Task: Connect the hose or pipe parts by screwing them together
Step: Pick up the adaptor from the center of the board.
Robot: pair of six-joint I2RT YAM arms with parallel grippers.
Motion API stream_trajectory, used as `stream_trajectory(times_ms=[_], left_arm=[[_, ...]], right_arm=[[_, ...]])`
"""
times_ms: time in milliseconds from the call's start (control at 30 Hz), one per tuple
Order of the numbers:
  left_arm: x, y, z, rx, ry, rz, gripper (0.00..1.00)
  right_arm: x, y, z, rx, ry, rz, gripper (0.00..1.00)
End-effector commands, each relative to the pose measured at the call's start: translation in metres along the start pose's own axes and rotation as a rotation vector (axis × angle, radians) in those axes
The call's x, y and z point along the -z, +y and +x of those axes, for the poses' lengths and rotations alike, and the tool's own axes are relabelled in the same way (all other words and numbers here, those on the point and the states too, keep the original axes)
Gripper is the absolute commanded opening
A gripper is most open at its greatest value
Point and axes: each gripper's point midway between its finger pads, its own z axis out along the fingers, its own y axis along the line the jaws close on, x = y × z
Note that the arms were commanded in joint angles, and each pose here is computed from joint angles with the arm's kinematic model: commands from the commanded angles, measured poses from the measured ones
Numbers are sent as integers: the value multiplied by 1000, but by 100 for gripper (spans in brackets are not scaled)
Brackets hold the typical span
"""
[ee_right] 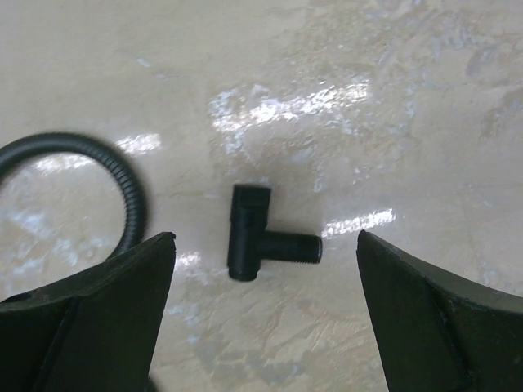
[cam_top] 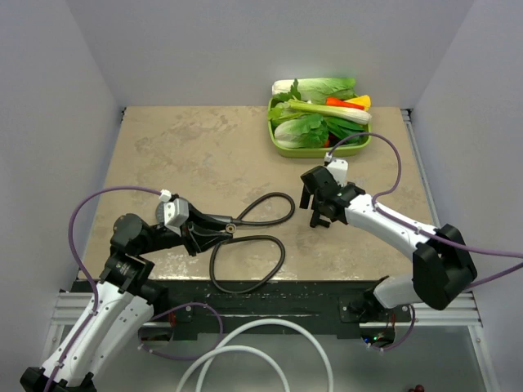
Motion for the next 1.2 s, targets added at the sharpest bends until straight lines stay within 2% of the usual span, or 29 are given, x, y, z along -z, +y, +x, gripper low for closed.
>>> stream_trajectory(times_ms=[0, 233, 633, 733, 767, 833, 933, 967, 1000, 1067, 1167], left_arm=[[1, -11, -20, -65, -72, 37, 0], [2, -13, -27, -78, -82, 30, 0], [4, -9, -27, -72, -77, -10, 0], [6, -8, -25, -70, -77, -20, 0], [6, -9, -25, -70, -79, -22, 0], [8, -10, -26, -73, -84, -29, 0], [10, -10, -28, -80, -87, -41, 0], [11, -10, -29, -82, -88, -47, 0], [11, -10, -29, -80, -89, -50, 0], [13, -8, -31, -71, -98, -71, 0], [13, -6, -29, -26, -94, -91, 0]], right_arm=[[-16, -13, -2, -52, 15, 80, 94], [-42, -7, 17, -39, 78, 87, 91], [-69, 2, 44, 18, 169, 107, 70], [-72, 5, 48, 22, 188, 95, 56], [-73, 5, 51, 26, 196, 93, 47], [-73, 7, 53, 25, 205, 83, 39], [-72, 9, 57, 26, 225, 68, 20], [-72, 10, 59, 25, 230, 62, 8], [-70, 11, 58, 22, 231, 49, 0], [-65, 22, 55, 17, 239, -12, 0], [-43, 45, 24, 8, 183, -141, 0]])
